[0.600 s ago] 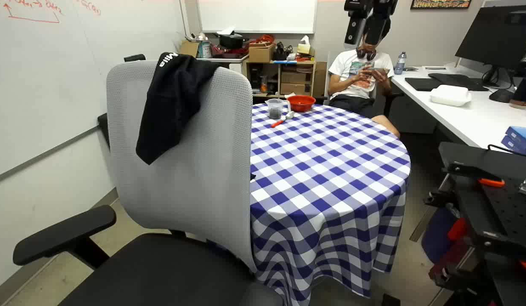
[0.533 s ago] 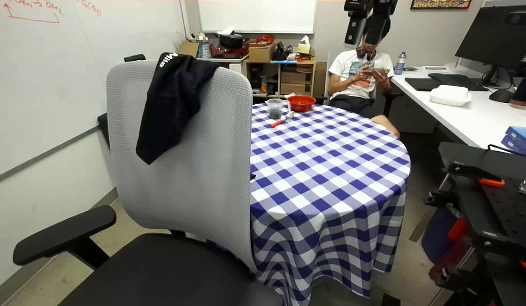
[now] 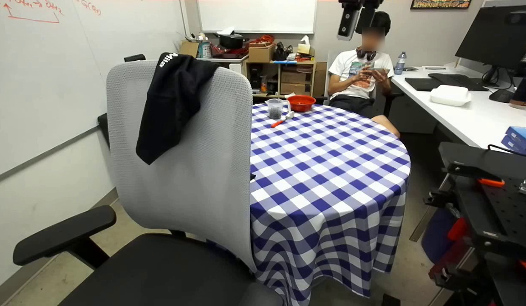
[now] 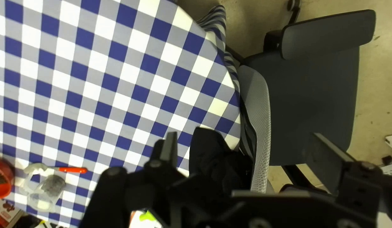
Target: Put the shirt hanging on the chair onto the table
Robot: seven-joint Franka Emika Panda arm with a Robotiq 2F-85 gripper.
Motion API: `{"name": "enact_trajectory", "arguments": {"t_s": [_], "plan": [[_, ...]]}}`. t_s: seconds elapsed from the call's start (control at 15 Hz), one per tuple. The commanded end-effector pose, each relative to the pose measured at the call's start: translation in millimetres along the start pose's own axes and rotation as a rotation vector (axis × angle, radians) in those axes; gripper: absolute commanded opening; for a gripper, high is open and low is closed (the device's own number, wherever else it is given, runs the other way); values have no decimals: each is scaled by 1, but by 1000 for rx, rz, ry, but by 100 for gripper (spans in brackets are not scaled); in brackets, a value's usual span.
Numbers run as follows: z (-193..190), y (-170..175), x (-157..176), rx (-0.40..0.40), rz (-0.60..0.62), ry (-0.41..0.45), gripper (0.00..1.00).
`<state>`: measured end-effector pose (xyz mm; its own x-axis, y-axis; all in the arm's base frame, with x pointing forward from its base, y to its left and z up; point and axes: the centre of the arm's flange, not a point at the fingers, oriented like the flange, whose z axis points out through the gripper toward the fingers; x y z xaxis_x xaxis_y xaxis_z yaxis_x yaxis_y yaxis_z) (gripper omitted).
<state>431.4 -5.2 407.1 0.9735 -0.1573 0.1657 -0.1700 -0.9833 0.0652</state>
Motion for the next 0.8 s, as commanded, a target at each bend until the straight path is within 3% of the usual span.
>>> {"name": "enact_trajectory", "arguments": {"t_s": [0.0, 0.2, 0.53, 0.73], "plan": [[-8, -16, 37, -107, -78, 70, 100], [-14, -38, 66, -156, -82, 156, 100], [-28, -71, 110, -109, -13, 270, 100], [-28, -86, 133, -121, 6, 334, 100]]}}
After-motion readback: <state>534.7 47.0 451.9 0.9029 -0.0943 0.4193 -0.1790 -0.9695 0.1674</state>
